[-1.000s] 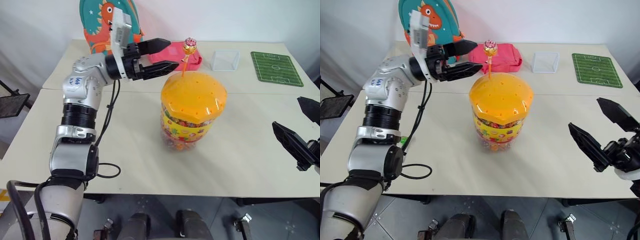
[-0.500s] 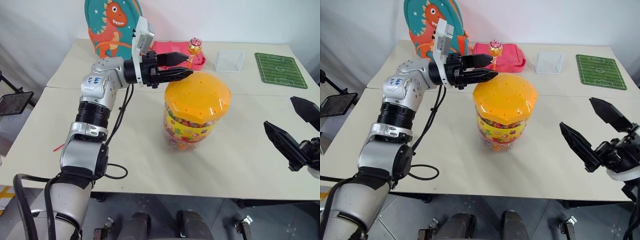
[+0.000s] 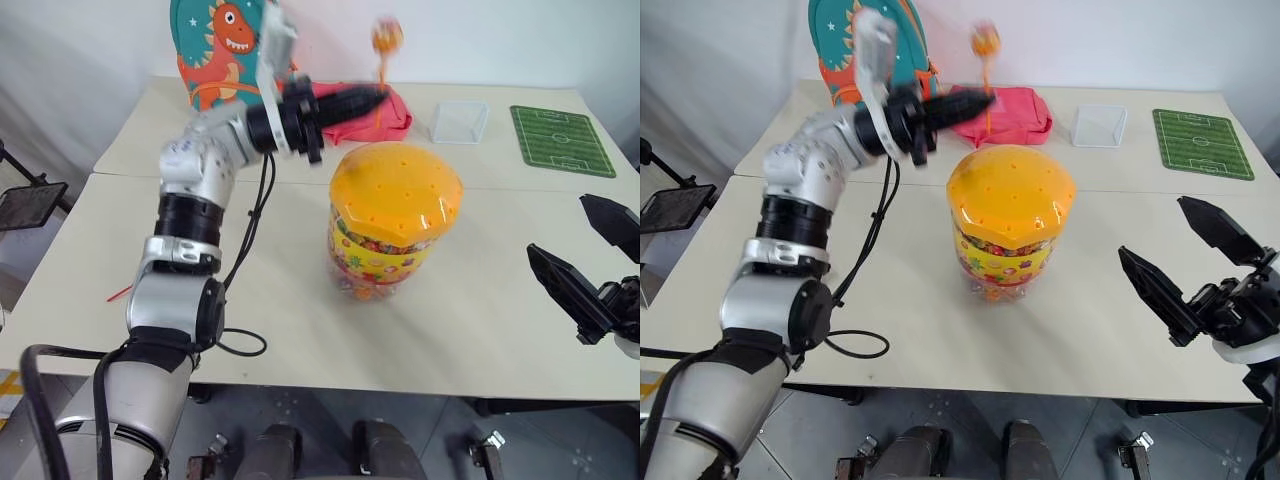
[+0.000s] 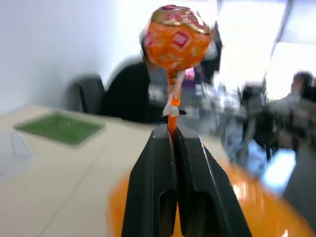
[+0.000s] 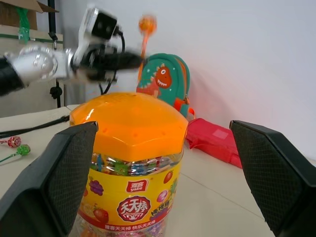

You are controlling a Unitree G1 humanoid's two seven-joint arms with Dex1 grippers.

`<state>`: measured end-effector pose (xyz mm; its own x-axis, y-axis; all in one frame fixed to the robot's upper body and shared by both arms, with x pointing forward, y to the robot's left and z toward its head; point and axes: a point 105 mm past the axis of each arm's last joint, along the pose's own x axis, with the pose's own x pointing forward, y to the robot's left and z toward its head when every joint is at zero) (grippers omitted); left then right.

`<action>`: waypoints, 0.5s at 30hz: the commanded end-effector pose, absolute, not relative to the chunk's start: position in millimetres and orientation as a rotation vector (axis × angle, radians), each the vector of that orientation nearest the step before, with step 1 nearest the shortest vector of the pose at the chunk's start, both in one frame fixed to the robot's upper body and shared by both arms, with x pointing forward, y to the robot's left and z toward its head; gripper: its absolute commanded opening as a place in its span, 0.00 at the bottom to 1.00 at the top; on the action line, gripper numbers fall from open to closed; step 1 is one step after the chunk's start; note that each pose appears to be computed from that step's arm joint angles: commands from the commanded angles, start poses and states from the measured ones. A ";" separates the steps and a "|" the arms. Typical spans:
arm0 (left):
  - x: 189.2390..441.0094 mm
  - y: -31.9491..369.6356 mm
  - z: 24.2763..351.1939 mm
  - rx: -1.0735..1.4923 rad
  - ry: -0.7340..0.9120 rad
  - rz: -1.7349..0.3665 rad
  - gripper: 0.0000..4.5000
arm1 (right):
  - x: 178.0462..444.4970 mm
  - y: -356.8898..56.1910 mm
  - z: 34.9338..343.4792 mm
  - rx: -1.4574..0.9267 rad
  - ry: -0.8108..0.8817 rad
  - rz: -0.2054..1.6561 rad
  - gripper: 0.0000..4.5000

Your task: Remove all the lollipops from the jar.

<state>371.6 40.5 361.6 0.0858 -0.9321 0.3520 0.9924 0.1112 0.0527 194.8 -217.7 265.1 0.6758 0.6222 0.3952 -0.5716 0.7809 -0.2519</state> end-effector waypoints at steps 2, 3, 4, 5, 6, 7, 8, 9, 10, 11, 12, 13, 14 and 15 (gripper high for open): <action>381.8 74.7 401.7 -0.295 -0.391 -1.241 0.01 | 192.7 -219.1 266.8 -0.117 -0.508 0.674 1.00; 389.5 82.0 392.6 -0.212 -0.325 -1.157 0.01 | 193.0 -218.7 266.4 -0.117 -0.508 0.681 1.00; 394.3 87.3 385.8 -0.154 -0.278 -1.101 0.01 | 192.8 -218.6 266.2 -0.117 -0.509 0.685 1.00; 404.1 106.3 359.6 -0.030 -0.130 -0.977 0.01 | 192.7 -215.4 264.2 -0.135 -0.504 0.714 1.00; 408.5 135.0 328.3 0.143 0.001 -0.847 0.01 | 191.6 -207.6 260.0 -0.131 -0.489 0.772 1.00; 406.3 162.3 297.6 0.278 0.156 -0.735 0.01 | 188.7 -195.4 253.0 -0.131 -0.461 0.854 1.00; 401.7 179.6 277.8 0.364 0.260 -0.666 0.01 | 186.0 -187.4 247.9 -0.128 -0.441 0.910 1.00; 390.0 186.3 263.9 0.368 0.336 -0.683 0.01 | 183.0 -178.8 243.0 -0.131 -0.419 0.973 1.00; 378.9 190.2 255.7 0.380 0.379 -0.706 0.01 | 180.7 -172.4 240.5 -0.133 -0.408 1.026 1.00; 371.9 196.4 249.8 0.368 0.412 -0.691 0.01 | 179.1 -166.2 239.6 -0.128 -0.405 1.075 1.00; 367.9 201.1 245.7 0.351 0.431 -0.670 0.01 | 177.7 -161.3 238.3 -0.128 -0.399 1.120 1.00; 366.5 204.1 243.8 0.341 0.438 -0.647 0.01 | 177.1 -158.9 237.6 -0.128 -0.397 1.145 1.00; 360.8 209.5 235.0 0.349 0.478 -0.627 0.01 | 175.2 -153.8 232.6 -0.154 -0.375 1.208 1.00; 353.8 213.2 225.4 0.352 0.522 -0.620 0.01 | 173.6 -149.9 227.2 -0.179 -0.351 1.265 1.00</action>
